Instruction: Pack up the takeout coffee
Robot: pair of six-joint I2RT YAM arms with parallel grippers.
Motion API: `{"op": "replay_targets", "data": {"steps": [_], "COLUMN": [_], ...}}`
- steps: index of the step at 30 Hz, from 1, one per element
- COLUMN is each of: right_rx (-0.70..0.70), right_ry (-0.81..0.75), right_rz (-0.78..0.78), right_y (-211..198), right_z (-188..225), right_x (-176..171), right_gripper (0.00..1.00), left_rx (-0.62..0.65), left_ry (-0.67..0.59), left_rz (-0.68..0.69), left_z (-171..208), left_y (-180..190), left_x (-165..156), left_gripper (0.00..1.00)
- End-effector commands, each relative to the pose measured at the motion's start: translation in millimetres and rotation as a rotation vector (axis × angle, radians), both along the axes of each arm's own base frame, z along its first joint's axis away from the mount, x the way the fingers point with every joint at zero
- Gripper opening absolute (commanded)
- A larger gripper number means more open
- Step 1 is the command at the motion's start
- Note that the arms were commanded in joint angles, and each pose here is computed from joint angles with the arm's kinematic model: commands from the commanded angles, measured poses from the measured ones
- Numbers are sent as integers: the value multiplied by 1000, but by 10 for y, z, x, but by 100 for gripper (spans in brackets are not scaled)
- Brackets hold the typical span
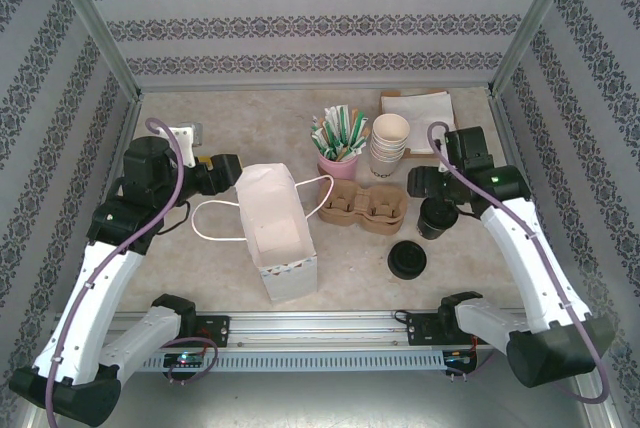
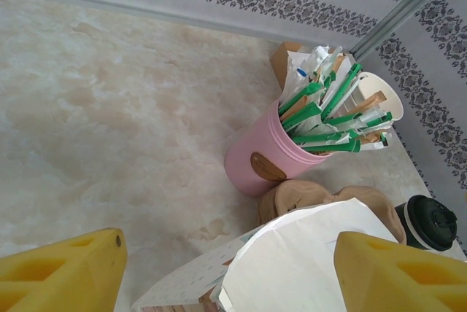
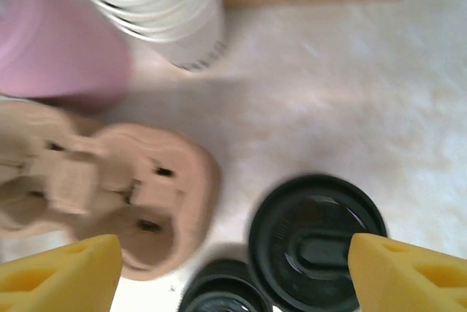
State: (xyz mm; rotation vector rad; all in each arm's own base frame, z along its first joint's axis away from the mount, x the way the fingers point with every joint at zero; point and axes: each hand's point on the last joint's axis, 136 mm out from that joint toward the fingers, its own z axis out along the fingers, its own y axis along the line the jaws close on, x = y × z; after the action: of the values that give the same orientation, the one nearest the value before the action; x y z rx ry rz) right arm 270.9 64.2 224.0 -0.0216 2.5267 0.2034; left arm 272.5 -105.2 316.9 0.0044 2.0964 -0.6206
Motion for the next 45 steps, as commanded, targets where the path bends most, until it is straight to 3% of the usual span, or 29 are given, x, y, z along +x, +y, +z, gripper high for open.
{"op": "replay_targets", "data": {"steps": [1,2,5,13,19,33,45], "right_rx": [57,59,-12,-135,-86,-138,-165], "right_ry": [-198,-258,-373,-130,-70,-52,113], "right_rz": [403,577,936,1177,1385,1485,1374], "right_y": [597,813,1135,1134,1245,1262,1203], "right_z": [408,482,531,20,-223,-696,-1039], "right_x": [-29,-118,-336,-181,-210,25,114], "right_gripper": [72,66,67,64,60,50,50], "left_rx": [12,22,39,57,85,149,199], "left_ry": [-18,-14,-1,22,16,19,25], "left_rz": [-34,-29,-36,-38,-76,-76,-66], "left_z": [81,62,38,-33,-53,-114,-179], "left_y": [-39,-23,-16,-1,-26,35,96], "left_x": [-61,-63,-91,-130,-156,-178,-185], "left_gripper": [74,74,74,71,73,75,77]}}
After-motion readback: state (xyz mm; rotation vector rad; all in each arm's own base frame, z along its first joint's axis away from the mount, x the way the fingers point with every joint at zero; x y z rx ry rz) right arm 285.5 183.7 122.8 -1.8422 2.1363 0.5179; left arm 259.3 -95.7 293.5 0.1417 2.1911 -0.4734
